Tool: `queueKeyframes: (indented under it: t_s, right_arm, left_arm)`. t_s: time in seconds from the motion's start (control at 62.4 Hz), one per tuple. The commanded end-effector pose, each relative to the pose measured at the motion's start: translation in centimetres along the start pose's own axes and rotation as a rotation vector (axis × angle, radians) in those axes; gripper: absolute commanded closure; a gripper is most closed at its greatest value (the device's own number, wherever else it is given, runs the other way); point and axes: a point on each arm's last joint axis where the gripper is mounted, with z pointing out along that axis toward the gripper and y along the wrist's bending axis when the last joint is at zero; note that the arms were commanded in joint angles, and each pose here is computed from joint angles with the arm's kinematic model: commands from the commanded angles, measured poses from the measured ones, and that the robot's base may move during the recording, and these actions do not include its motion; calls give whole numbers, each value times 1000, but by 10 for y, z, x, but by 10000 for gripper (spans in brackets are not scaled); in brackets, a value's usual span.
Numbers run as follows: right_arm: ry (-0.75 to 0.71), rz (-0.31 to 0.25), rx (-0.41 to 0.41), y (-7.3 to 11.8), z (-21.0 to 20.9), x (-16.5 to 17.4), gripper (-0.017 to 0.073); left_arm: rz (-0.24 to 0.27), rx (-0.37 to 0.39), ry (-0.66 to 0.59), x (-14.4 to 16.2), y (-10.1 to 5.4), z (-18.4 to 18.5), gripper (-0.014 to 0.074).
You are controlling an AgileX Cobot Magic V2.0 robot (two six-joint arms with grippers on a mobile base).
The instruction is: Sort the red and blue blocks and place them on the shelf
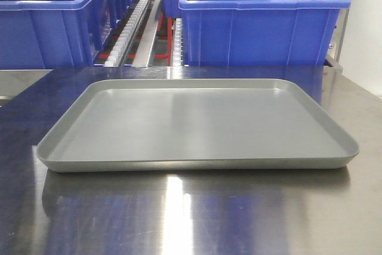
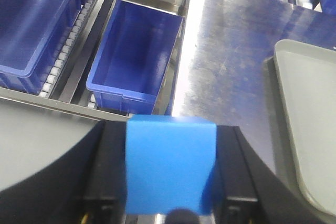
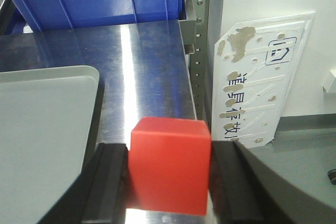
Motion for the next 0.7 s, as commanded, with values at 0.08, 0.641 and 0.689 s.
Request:
queueKeyframes:
  t_s: [0.08,0.641,0.689]
  right_arm:
    - [-118,-11,-5,1,-3,-17,510]
    - [-118,-11,-5,1,-3,-17,510]
    - [-118,-11,-5,1,-3,-17,510]
  left_arm:
    - [23,30,-95,-15,-5,-4,469]
    - [29,28,-96,-15,-4,-4,469]
    - [29,28,-96,-15,-4,-4,469]
